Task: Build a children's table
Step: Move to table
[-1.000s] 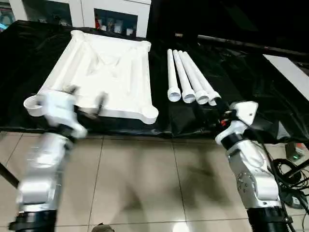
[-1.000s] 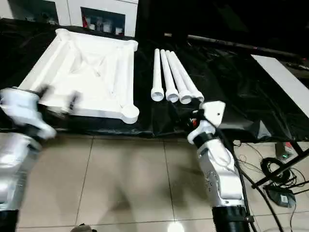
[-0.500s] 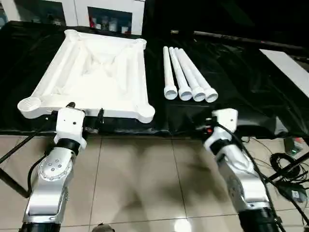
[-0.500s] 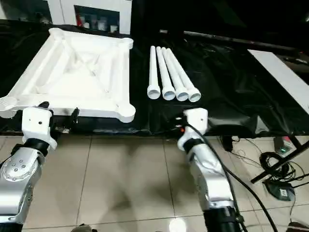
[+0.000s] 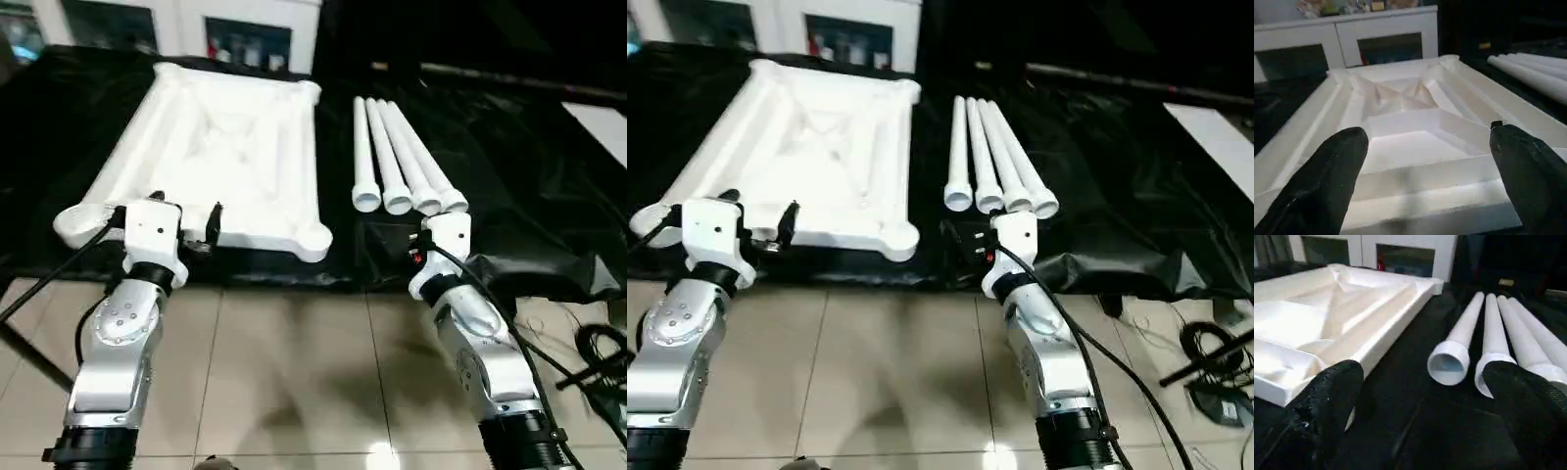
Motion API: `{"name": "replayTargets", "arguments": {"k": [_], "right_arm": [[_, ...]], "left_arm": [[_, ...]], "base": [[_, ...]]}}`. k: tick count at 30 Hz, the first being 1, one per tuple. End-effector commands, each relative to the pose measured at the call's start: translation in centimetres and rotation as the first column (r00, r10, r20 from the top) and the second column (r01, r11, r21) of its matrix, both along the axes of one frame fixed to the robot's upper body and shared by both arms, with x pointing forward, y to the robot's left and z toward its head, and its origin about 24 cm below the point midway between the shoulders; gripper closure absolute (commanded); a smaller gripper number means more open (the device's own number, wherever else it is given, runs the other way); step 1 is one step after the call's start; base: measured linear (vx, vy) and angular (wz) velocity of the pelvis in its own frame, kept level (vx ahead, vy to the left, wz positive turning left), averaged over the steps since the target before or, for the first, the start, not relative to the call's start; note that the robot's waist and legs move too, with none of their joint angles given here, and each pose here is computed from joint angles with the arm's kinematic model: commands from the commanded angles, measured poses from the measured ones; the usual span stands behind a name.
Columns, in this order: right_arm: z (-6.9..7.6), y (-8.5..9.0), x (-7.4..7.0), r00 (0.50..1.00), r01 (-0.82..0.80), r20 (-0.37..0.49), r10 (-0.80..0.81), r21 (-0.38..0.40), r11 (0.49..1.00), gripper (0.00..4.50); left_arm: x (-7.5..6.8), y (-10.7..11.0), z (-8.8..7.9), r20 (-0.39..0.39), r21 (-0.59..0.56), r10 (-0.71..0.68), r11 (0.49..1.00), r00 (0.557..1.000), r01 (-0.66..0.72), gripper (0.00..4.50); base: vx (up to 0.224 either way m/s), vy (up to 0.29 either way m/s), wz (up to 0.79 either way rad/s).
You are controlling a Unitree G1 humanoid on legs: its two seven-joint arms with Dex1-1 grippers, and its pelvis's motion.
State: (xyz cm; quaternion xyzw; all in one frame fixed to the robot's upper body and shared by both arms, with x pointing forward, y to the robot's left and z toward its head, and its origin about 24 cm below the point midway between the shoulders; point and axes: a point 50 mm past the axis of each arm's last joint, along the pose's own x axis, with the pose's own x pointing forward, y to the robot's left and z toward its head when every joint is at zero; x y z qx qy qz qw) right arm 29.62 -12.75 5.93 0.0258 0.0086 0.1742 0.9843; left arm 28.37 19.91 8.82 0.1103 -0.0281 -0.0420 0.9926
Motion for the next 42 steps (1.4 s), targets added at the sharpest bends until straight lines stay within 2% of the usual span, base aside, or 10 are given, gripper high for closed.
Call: {"name": "replayTargets", "arguments": {"k": [1, 3, 7, 9, 12, 14, 25, 35, 37, 42], "right_arm": [[0.1, -0.4, 0.1, 1.000, 0.009, -0.004, -0.009, -0.006, 1.000, 0.00], [0.1, -0.3, 0.1, 1.000, 0.004, -0.012, -0.004, -0.003, 1.000, 0.00], [0.2, 0.0, -0.1, 0.999, -0.041, 0.017, 0.042, -0.063, 0.997, 0.00], [0.3, 0.0, 0.0, 0.999, -0.032, 0.019, 0.033, -0.056, 0.998, 0.00], [0.1, 0.0, 0.1, 1.000, -0.026, -0.013, 0.026, 0.004, 1.000, 0.00], [0.1, 0.2, 0.0, 0.999, -0.052, -0.008, 0.052, -0.024, 0.998, 0.00], [0.0, 0.4, 0.0, 0.997, -0.074, -0.011, 0.074, -0.027, 0.997, 0.00], [0.1, 0.0, 0.1, 1.000, -0.020, 0.007, 0.020, 0.020, 1.000, 0.00], [0.1, -0.3, -0.1, 1.000, 0.014, 0.006, -0.015, 0.053, 0.998, 0.00], [0.2, -0.7, -0.3, 0.999, 0.042, 0.013, -0.043, 0.060, 0.997, 0.00]], "left_arm": [[-0.2, -0.4, -0.2, -0.015, -0.014, -0.017, 1.000, 1.000, 0.017, 0.04], [-0.3, -0.3, -0.2, -0.013, -0.016, -0.013, 1.000, 1.000, 0.013, 0.04], [-0.6, 0.0, -0.1, -0.011, -0.015, -0.001, 1.000, 1.000, 0.001, 0.04], [-0.8, 0.1, -0.2, -0.013, -0.016, 0.003, 1.000, 1.000, -0.003, 0.04], [-1.0, 0.2, -0.3, -0.017, -0.015, 0.009, 1.000, 1.000, -0.009, 0.04], [-1.1, 0.3, -0.3, -0.019, -0.015, 0.017, 1.000, 1.000, -0.018, 0.04], [-1.3, 0.8, -0.3, -0.024, -0.007, 0.029, 1.000, 0.999, -0.029, 0.04], [-0.3, 0.8, 0.4, -0.016, 0.028, -0.027, 0.999, 1.000, 0.028, 0.04], [0.2, 0.3, 0.5, -0.015, 0.028, -0.060, 0.998, 0.998, 0.061, 0.04], [0.7, -0.4, 0.4, -0.017, 0.026, -0.095, 0.995, 0.995, 0.096, 0.04]], "base": [[0.136, -0.022, 0.06], [0.133, -0.028, 0.07], [0.104, -0.049, 0.11], [0.078, -0.012, 0.42], [0.072, 0.030, 0.38], [0.088, -0.068, -0.15], [0.043, -0.030, 0.06], [0.124, 0.025, 0.11], [0.169, 0.049, 0.04], [0.164, 0.002, -0.04]]}}
